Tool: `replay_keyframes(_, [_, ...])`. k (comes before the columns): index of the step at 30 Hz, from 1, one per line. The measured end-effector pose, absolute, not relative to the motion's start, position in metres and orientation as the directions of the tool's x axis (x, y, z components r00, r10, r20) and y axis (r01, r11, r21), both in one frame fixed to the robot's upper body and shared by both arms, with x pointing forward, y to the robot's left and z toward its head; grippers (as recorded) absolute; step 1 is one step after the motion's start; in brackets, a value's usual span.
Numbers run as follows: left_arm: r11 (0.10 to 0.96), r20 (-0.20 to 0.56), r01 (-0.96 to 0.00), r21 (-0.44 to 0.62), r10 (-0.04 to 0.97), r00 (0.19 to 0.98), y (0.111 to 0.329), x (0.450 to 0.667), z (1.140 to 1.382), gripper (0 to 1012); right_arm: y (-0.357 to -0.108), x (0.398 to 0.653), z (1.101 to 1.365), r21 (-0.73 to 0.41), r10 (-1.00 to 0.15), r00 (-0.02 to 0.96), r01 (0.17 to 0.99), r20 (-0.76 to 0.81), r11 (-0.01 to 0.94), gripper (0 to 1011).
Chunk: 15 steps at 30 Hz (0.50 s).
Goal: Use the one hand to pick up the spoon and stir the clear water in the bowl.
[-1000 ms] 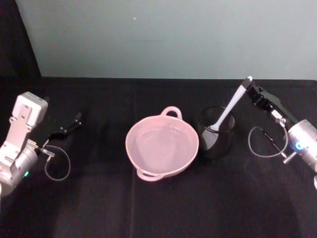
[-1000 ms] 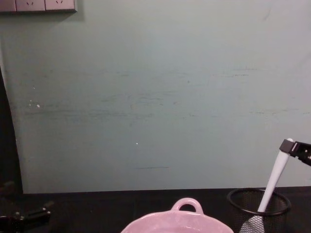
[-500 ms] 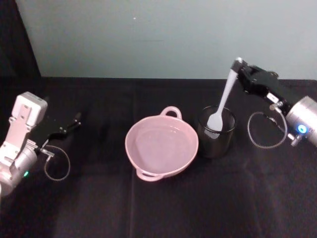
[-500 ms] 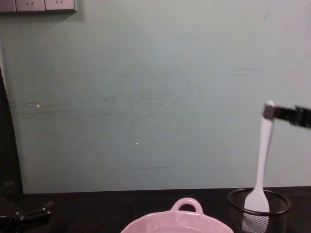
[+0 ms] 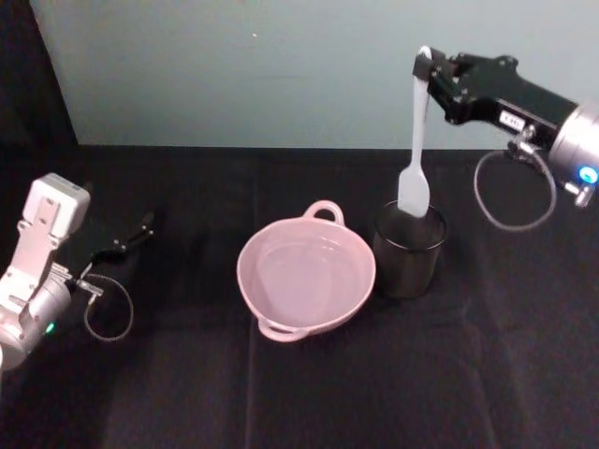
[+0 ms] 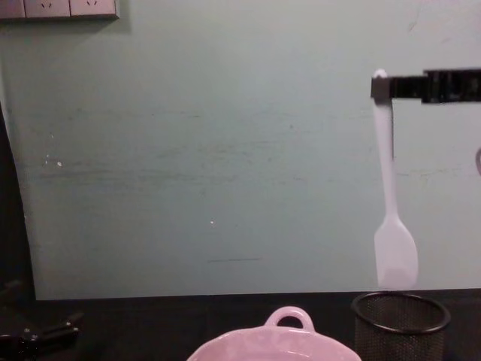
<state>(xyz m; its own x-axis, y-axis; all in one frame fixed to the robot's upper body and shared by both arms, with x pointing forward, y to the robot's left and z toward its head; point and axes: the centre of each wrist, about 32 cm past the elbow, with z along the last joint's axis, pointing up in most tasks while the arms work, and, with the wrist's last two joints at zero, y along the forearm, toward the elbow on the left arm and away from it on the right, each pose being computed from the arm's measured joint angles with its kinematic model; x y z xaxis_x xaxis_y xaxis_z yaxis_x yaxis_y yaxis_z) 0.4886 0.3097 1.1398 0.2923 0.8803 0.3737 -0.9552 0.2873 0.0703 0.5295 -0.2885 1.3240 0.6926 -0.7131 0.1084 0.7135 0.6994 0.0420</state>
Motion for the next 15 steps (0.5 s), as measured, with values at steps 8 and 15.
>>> replay_keyframes(8, [0.287,0.374,-0.955,0.070,0.880,0.292,0.310,0.489,1.140,1011,-0.290,0.530,1.336,0.070,-0.719,0.689,0.715,0.091,0.695,100])
replay_keyframes(15, [0.287,0.374,-0.955,0.070,0.880,0.292,0.310,0.489,1.140,1011,-0.290,0.530,1.336,0.072,-0.719,0.689,0.716,0.090,0.694,100])
